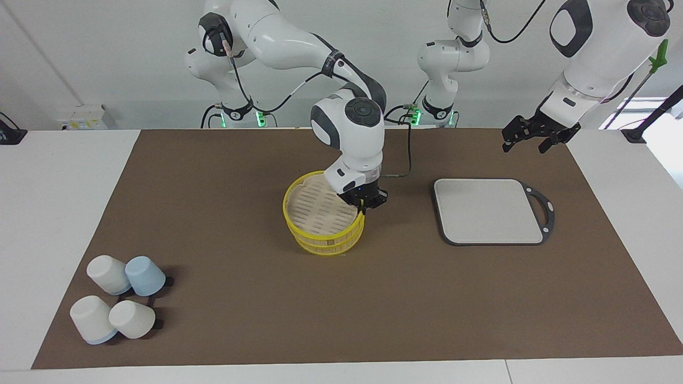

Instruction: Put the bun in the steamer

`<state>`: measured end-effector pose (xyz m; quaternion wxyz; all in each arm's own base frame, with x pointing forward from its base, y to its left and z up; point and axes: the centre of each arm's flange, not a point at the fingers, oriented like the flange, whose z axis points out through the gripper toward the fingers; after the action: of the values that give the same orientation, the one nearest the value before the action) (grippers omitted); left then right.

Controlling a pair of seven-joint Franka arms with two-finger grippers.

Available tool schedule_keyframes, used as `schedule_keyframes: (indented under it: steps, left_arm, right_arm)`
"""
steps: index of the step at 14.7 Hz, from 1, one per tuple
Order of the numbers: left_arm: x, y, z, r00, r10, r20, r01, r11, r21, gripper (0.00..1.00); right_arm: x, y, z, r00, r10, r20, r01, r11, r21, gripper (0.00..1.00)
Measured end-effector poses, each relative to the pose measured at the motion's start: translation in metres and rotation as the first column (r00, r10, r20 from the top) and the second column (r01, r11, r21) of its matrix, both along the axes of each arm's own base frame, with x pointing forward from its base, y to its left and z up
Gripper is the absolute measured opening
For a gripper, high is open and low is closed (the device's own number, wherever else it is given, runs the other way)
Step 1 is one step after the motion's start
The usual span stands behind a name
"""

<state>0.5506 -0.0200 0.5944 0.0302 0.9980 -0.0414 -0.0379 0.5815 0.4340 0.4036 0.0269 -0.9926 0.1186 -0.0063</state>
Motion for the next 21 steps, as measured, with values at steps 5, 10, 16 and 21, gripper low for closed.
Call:
schedule_keyframes:
  steps: [5,10,16,21]
  left_arm:
    - [0.0,0.0,0.0,1.0,0.001,0.002,-0.001,1.0,0.0,1.0]
    - [0.001,0.001,0.0,1.0,0.003,0.004,-0.003,1.0,0.0,1.0]
    - [0.001,0.001,0.0,1.0,0.003,0.005,-0.003,1.0,0.0,1.0]
    - [0.001,0.002,0.0,1.0,0.003,0.006,-0.003,1.0,0.0,1.0]
  right_arm:
    - [-0.009,0.006,-0.003,1.0,0.015,-0.005,-0.015,1.0,-0.002,0.1]
    - [-0.014,0.009,-0.008,1.0,0.019,0.008,-0.019,1.0,0.007,0.1]
    - [-0.014,0.004,-0.004,1.0,0.01,0.016,-0.01,1.0,0.011,0.47]
    - [0.025,-0.088,0.055,0.996,0.081,0.037,-0.081,0.997,-0.009,0.96]
